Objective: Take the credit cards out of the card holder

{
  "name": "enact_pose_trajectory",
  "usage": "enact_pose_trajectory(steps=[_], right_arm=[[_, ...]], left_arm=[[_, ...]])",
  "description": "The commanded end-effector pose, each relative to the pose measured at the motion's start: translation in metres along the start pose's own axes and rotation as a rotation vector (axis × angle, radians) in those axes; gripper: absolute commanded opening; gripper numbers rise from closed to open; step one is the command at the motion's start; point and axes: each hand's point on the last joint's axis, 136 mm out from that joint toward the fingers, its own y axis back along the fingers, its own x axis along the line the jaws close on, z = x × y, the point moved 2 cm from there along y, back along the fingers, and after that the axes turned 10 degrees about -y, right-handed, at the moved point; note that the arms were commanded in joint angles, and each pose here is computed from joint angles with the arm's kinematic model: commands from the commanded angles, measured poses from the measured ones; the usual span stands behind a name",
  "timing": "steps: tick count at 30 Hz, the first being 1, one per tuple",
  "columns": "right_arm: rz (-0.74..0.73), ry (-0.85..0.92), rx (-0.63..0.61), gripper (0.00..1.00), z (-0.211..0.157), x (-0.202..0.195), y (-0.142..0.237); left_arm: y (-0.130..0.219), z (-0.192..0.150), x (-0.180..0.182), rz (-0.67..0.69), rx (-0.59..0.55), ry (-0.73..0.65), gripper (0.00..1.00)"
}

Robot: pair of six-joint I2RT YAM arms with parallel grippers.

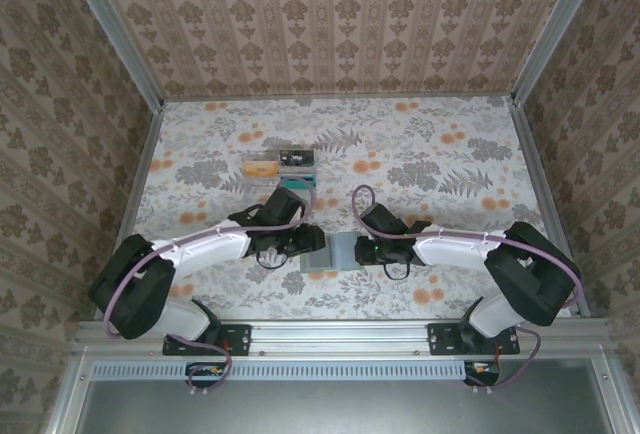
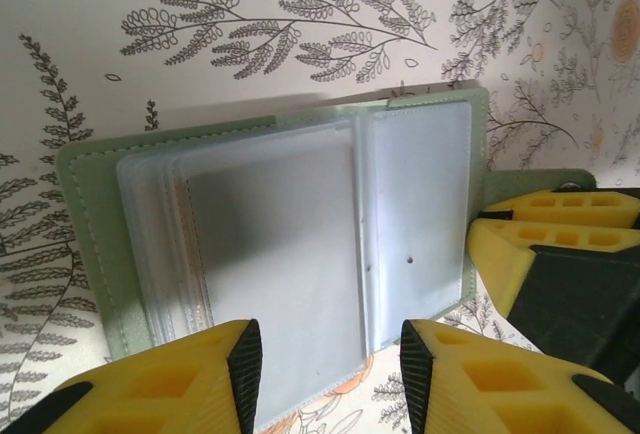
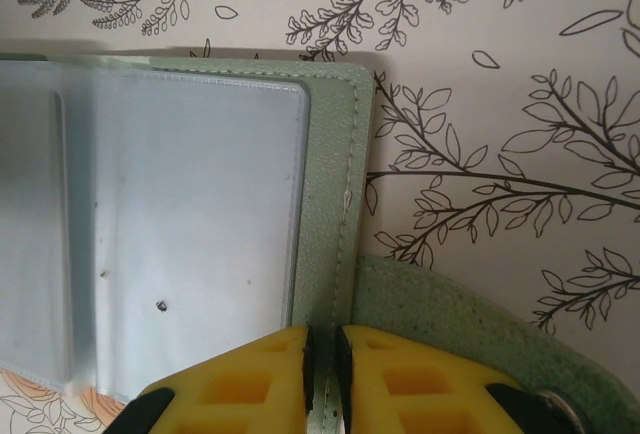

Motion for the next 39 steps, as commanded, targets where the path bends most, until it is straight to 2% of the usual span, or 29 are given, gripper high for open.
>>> enact_pose_trajectory(steps=[1, 10, 22, 35, 39], right_arm=[[-0.043, -0.008, 0.023, 0.19, -0.011, -0.012, -0.004], [-0.043, -0.008, 0.021, 0.19, -0.011, -0.012, -0.004], [-0.041, -0.008, 0.026, 0.19, -0.012, -0.011, -0.005], [-0.044, -0.012, 0.029, 0.18, -0.013, -0.012, -0.006], [-0.043, -0.015, 0.025, 0.19, -0.013, -0.013, -0.005]], left_arm=[[-0.003, -0.004, 0.001, 0.019, 0.035, -0.018, 0.43], [-0.008, -0.012, 0.012, 0.060, 0.067, -0.001, 0.43], [-0.022, -0.016, 0.005, 0.001, 0.090, 0.014, 0.44], [-0.021, -0.004, -0.022, -0.153, 0.044, -0.005, 0.60], [-0.018, 0.000, -0.028, -0.164, 0.039, -0.027, 0.70]])
